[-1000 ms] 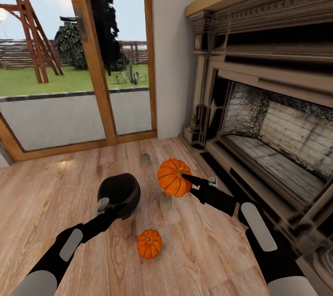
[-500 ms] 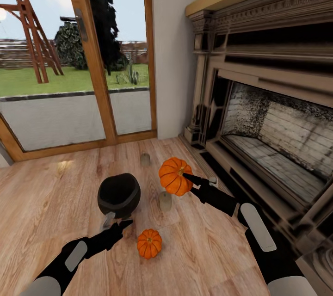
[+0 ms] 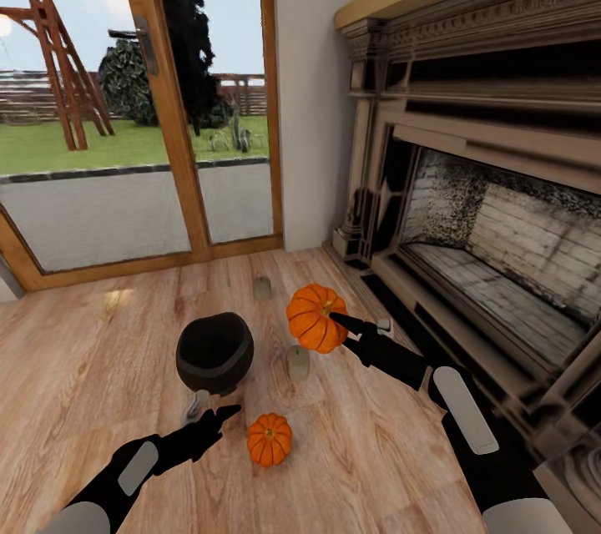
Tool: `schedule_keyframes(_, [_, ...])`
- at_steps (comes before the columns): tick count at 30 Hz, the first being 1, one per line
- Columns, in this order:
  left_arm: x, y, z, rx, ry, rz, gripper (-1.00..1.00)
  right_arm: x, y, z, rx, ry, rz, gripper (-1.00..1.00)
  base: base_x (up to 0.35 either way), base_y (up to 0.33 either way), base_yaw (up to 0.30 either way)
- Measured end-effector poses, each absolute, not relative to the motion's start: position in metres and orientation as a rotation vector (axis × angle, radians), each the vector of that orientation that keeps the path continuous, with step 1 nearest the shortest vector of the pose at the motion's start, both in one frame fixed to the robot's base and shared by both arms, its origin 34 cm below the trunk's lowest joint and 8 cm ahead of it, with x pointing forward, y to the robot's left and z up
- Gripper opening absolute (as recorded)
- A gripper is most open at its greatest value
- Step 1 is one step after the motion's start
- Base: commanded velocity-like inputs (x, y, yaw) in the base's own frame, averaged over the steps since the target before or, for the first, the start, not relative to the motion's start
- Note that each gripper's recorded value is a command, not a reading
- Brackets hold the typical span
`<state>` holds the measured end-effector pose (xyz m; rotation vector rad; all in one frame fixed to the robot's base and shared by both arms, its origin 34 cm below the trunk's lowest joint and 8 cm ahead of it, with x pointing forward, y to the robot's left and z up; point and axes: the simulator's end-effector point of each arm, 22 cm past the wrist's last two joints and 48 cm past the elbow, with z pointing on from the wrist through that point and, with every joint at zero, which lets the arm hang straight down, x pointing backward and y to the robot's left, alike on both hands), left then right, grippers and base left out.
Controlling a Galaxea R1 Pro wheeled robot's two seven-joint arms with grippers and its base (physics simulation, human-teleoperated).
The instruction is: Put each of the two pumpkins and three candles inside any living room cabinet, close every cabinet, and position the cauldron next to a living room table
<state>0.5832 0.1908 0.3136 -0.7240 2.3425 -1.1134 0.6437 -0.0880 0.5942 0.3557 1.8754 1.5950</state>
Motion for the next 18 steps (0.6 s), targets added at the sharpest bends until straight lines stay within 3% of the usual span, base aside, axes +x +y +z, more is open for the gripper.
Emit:
schedule_keyframes(14, [0.58,0.182,0.304,-0.649,2.356,-1.043,1.0,0.645,-0.088,0.599,0.35,1.859,1.59,-1.0,0.001,0.0,0.0])
schedule_keyframes(18, [0.581,0.185,0.304,-0.645,2.352,-1.037,1.0,0.645,-0.088,0.6,0.346,1.858,1.587,-1.0,0.158,0.057,0.0])
